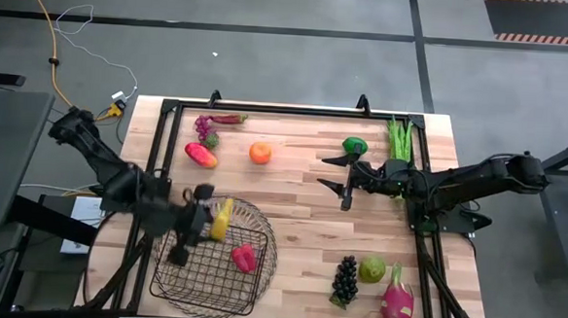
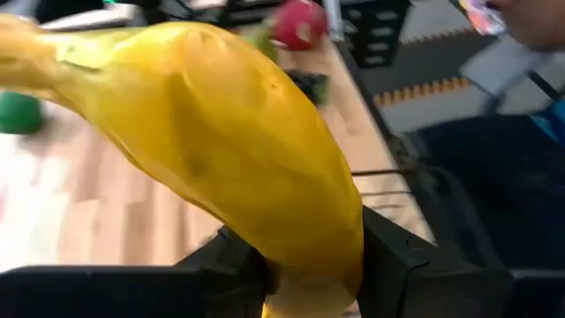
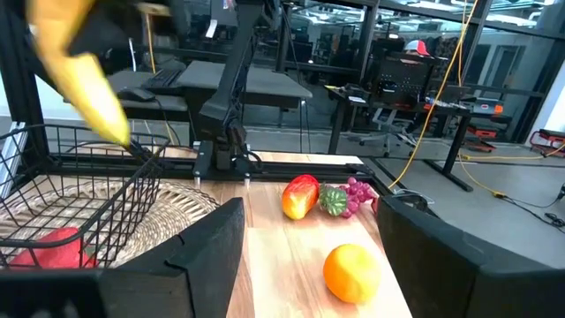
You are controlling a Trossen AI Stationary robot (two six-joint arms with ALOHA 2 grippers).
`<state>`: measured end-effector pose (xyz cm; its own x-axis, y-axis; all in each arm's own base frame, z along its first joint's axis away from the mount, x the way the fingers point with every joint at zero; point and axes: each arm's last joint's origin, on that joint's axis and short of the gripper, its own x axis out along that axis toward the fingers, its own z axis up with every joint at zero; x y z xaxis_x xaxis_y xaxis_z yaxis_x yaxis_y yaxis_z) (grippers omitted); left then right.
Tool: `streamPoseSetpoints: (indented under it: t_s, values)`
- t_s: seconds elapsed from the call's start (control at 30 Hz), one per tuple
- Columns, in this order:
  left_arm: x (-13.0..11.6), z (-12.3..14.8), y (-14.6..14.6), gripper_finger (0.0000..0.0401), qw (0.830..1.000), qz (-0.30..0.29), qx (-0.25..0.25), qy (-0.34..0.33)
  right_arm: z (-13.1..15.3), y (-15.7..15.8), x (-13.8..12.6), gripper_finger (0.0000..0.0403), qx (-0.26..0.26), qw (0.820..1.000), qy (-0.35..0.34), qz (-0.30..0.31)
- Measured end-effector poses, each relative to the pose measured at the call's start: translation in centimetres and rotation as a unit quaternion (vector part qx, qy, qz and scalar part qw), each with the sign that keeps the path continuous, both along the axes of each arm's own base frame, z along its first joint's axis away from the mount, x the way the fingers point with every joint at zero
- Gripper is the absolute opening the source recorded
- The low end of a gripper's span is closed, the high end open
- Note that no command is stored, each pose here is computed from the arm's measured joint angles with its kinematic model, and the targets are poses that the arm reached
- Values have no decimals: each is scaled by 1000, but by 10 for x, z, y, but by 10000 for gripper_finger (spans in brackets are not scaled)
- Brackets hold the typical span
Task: Build produce basket
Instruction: Put the yellow banana into the black wire basket
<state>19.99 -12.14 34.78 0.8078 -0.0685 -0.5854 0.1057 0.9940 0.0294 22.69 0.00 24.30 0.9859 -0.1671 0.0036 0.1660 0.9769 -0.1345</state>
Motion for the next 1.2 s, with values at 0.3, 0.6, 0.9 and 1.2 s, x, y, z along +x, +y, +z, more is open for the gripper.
streamPoseSetpoints:
  t_s: [0.3,0.6,0.9,1.2]
  values:
    - [16,-17,-54,113,991,-22,22,129,0,0,0,250,12,1000,-2,0]
    - [34,-58,-65,113,955,-11,-42,295,0,-1,0,250,9,1000,-2,-2]
    - [54,-91,-70,117,920,-24,-74,385,0,-8,0,250,24,1000,-4,-19]
    - [62,-110,-75,148,897,-58,-81,430,0,-9,0,250,29,999,-5,-19]
